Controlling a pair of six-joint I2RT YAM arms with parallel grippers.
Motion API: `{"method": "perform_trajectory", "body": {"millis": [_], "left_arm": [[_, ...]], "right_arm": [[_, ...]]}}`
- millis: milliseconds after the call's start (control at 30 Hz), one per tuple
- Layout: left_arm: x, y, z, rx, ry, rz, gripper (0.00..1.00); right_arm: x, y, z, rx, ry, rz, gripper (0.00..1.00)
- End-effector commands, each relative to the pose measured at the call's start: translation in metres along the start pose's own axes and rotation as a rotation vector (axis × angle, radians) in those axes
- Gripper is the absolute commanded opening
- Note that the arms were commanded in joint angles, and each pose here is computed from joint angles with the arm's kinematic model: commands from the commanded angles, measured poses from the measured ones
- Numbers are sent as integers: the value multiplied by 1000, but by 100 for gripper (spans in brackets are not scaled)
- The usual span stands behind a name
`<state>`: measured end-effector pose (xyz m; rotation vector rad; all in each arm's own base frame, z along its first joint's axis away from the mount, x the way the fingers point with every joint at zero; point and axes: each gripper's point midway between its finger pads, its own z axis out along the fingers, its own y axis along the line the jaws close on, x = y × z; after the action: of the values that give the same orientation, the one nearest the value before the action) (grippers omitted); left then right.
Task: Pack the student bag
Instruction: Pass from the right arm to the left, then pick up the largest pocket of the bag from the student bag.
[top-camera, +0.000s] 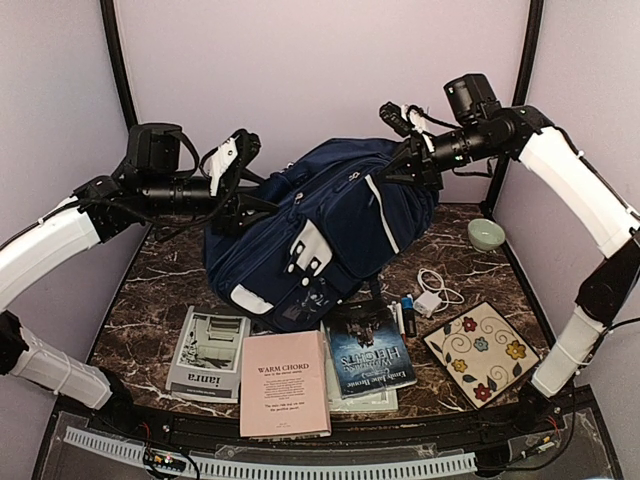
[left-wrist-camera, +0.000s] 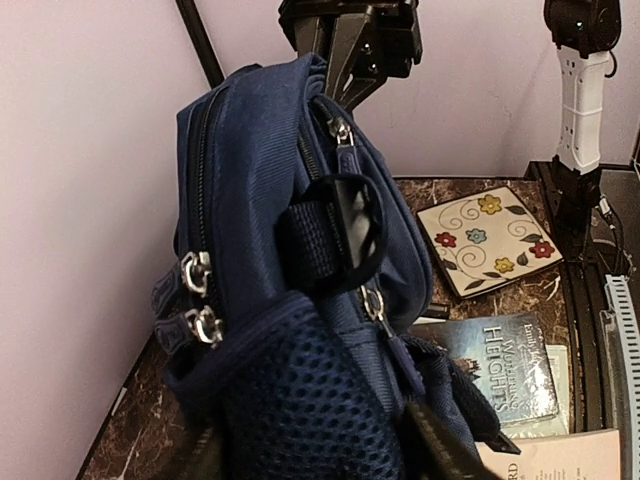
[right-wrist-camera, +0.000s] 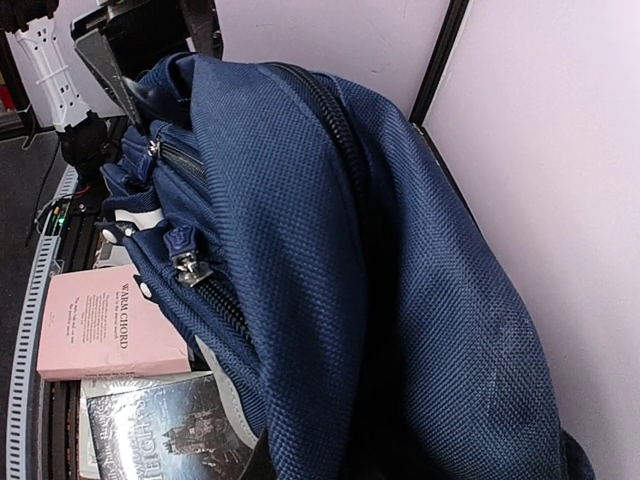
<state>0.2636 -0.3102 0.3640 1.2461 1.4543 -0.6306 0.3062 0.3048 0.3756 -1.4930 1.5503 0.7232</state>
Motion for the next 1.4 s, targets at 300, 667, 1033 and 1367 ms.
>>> {"method": "perform_trajectory", "body": {"millis": [300,667,1033,1367], "left_arm": [[24,-3,1,-28,29,-106,0],[-16,29,-15,-211,-218,-271,0],[-20,27,-12,-203,-248,-295,0],[-25,18,-11,-174,-269,-272,0]], "right_arm": [[-78,-68,-58,497,-350,90,55],[-95,-20,-95,613,-737,511,37],[-94,41,67,515,-499,631,29],[-71,32,113,540,-428,702,44]]}}
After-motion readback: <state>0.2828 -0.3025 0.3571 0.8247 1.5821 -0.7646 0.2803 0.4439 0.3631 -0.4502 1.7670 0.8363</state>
